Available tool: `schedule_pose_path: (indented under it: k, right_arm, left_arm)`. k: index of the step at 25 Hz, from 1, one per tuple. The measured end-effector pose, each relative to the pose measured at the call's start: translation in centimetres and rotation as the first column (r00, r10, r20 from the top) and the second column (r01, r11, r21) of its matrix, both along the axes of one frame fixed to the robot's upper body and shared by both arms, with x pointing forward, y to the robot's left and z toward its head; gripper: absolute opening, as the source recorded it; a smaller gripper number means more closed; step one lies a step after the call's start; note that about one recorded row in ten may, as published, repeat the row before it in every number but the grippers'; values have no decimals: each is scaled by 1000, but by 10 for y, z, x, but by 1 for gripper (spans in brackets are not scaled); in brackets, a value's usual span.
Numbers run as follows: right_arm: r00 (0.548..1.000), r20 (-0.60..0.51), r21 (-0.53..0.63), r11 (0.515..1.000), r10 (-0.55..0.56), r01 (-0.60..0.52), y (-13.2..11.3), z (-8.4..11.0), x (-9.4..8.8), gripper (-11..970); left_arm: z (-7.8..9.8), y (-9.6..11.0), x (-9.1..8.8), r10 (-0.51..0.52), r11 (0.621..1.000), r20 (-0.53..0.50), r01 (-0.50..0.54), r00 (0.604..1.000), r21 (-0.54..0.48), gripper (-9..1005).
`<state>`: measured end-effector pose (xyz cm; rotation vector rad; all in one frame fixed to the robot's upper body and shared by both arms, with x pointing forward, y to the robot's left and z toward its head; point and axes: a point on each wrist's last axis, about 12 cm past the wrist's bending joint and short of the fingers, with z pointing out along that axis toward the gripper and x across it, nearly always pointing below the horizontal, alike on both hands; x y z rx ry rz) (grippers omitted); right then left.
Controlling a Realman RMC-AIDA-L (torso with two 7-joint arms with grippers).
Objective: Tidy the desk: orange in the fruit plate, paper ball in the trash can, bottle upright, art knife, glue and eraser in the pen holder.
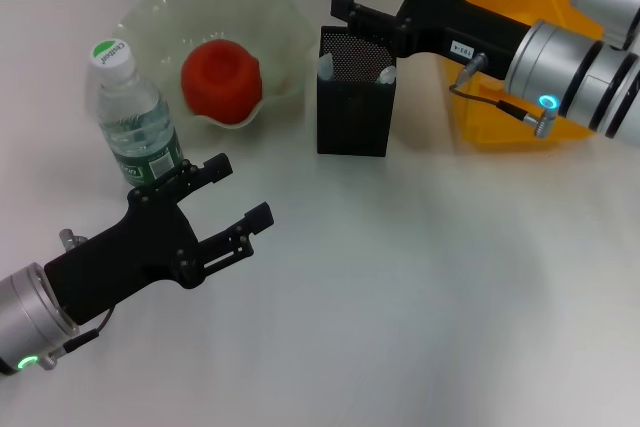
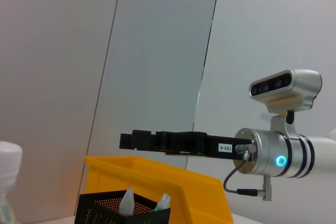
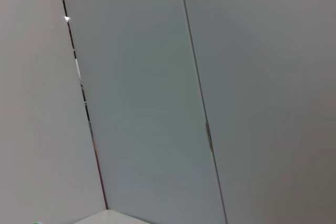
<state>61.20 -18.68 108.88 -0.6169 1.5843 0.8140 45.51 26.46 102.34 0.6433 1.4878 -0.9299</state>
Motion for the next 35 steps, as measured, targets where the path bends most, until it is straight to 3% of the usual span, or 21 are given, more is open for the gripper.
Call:
schedule_pose_path:
  k: [6,9,12,13,15,17,18,20,23,28,35]
  right_arm:
    - [1000,13,33,999,4,-4,-9,2,-5,738]
    - [999,29,91,995,29,-31,-22,6,-16,752]
    - [993,73,147,984,88,-98,-36,10,-36,753]
    - [986,97,166,974,137,-152,-47,11,-53,753]
    - [979,106,168,967,174,-190,-51,10,-62,754]
    - [963,110,154,953,245,-260,-59,9,-79,754]
    - [936,100,128,929,337,-348,-67,6,-96,754]
    - [925,89,116,919,369,-377,-69,5,-101,755]
    - [886,-32,54,885,463,-461,-75,-10,-117,755]
    - [909,-137,11,918,395,-397,-75,-29,-119,756]
    - [904,-147,4,915,400,-404,-68,-32,-118,758]
  left_arm:
    - [0,0,1,-3,1000,2,3,1000,2,781]
    - [1,0,1,-11,1000,3,11,1000,8,781]
    - [2,-1,3,-34,999,5,34,999,22,781]
    - [2,-1,3,-34,999,5,34,999,22,781]
    - [2,-1,4,-47,998,3,47,999,30,781]
    - [3,-1,3,-117,991,-13,117,993,58,781]
    - [3,-1,3,-117,991,-13,117,993,58,781]
    - [5,-2,5,-196,976,-51,200,979,89,782]
    - [6,-2,6,-239,963,-70,245,969,112,782]
    - [9,3,8,-282,946,-89,292,955,141,781]
    - [14,2,17,-306,933,-111,321,946,163,790]
